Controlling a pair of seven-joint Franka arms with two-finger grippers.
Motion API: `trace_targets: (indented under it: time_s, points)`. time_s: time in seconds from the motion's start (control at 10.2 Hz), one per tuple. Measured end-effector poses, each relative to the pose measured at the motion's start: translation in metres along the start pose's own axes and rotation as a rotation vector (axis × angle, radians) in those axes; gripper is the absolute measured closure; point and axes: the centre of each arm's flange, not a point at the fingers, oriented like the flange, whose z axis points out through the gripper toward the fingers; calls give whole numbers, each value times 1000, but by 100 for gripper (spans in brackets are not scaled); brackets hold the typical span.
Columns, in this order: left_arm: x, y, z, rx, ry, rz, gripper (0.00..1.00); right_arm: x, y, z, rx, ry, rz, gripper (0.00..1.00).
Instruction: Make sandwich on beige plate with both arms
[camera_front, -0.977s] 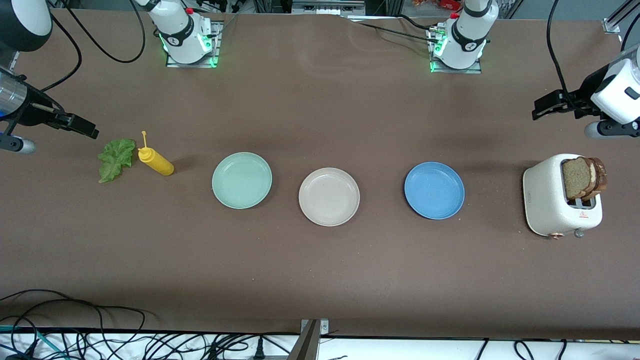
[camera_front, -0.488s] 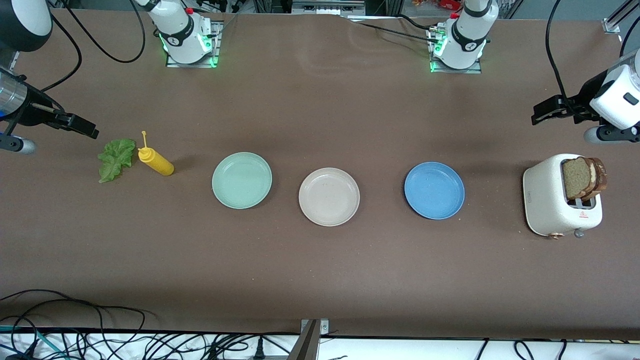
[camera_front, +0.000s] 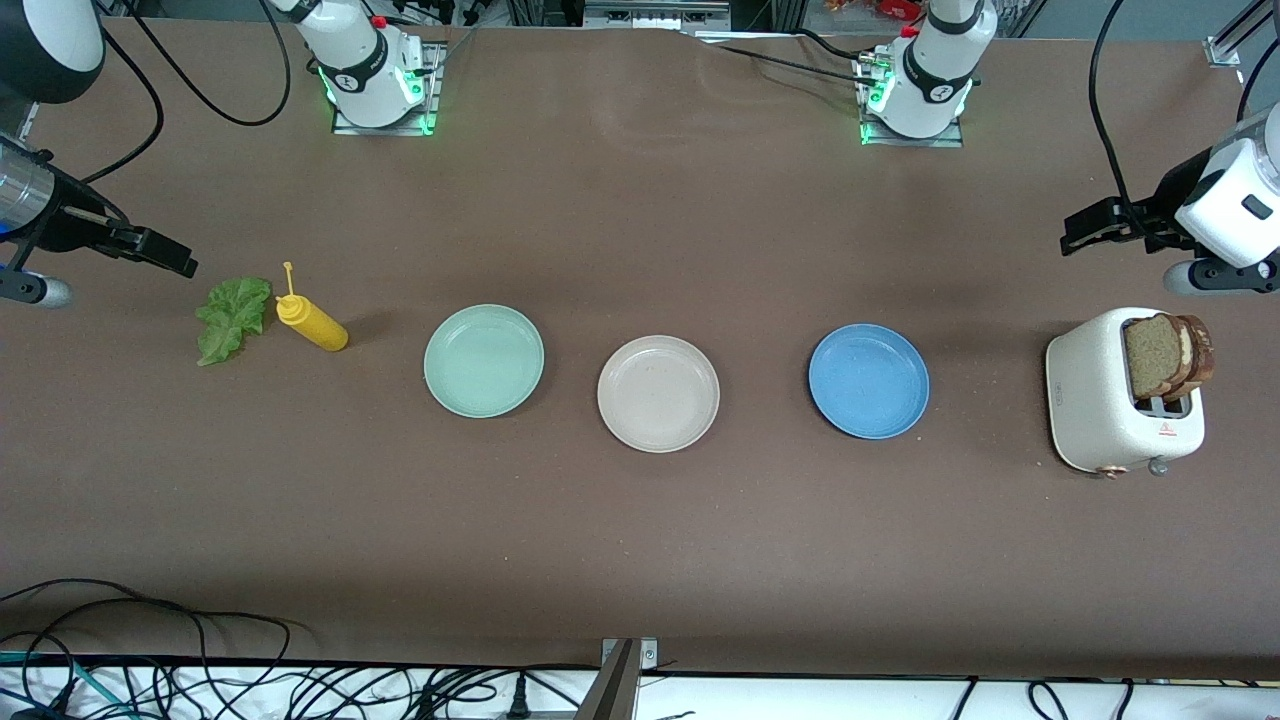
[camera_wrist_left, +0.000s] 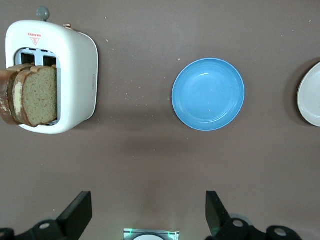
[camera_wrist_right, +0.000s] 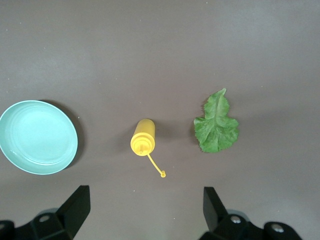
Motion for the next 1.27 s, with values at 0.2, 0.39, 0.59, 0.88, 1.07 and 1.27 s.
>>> trace_targets:
  time_s: [0.2,0.39,0.59,0.88,1.07,1.27]
  points:
    - [1,2,2,1,-4,3,0,0,0,0,0,0,0,0]
    - [4,3,4,1,0,5,0,0,0,0,0,0,0,0]
    - [6,3,4,1,6,4,0,0,0,0,0,0,0,0]
    - [7,3,6,1,3,5,0,0,0,0,0,0,0,0]
    - [7,3,6,1,3,5,0,0,0,0,0,0,0,0]
    - [7,3,6,1,3,5,0,0,0,0,0,0,0,0]
